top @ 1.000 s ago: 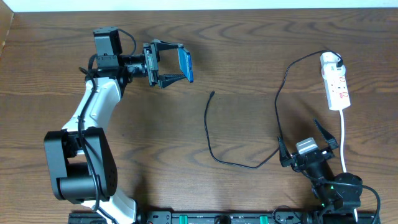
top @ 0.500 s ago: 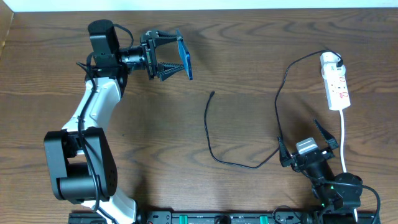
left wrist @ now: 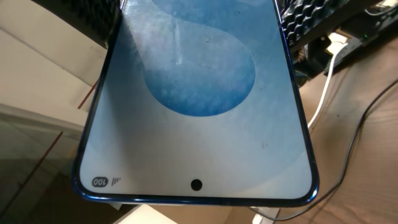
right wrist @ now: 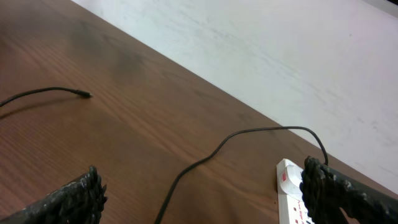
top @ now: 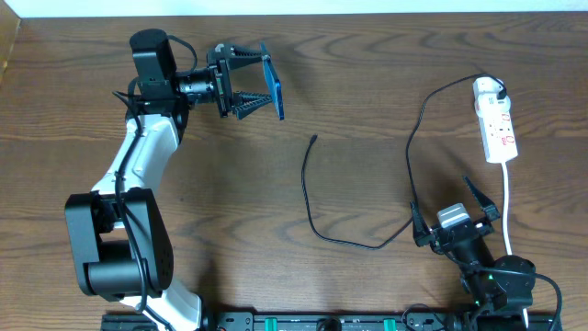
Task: Plug charger to phone and switch on socket
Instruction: 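Hold the phone upright in the left gripper above the table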
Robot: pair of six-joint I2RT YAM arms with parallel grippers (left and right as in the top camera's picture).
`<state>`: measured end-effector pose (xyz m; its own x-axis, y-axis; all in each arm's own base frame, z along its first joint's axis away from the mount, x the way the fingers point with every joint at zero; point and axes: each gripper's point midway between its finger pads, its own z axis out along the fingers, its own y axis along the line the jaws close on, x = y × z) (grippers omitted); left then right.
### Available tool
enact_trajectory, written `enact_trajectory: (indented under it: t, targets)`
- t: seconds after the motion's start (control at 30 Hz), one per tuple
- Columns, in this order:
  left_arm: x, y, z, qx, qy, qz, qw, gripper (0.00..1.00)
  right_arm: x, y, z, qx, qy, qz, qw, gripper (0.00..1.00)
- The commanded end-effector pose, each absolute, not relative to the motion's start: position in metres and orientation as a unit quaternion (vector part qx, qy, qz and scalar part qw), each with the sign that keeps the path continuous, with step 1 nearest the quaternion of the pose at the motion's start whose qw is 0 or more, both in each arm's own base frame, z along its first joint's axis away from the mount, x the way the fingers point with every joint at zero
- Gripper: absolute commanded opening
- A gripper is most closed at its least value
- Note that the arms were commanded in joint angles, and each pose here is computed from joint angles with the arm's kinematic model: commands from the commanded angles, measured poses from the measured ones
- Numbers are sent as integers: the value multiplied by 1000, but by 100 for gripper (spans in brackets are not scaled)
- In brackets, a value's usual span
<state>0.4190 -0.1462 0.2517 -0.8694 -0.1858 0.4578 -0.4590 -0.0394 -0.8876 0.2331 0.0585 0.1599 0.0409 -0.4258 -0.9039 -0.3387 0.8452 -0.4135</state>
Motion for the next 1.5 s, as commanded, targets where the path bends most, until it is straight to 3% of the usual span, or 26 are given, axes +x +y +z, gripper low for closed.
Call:
enact_trajectory:
  t: [0.0, 1.17, 1.47]
  targets:
    - [418, -143, 268, 190, -695, 691, 61, 68, 233, 60, 159, -280, 690, -31, 667, 99]
    - [433, -142, 214, 233, -688, 679, 105, 68, 233, 60, 159, -280, 690, -31, 667, 99]
    - [428, -143, 217, 274, -667, 672, 170, 67, 233, 60, 159, -280, 690, -31, 667, 99]
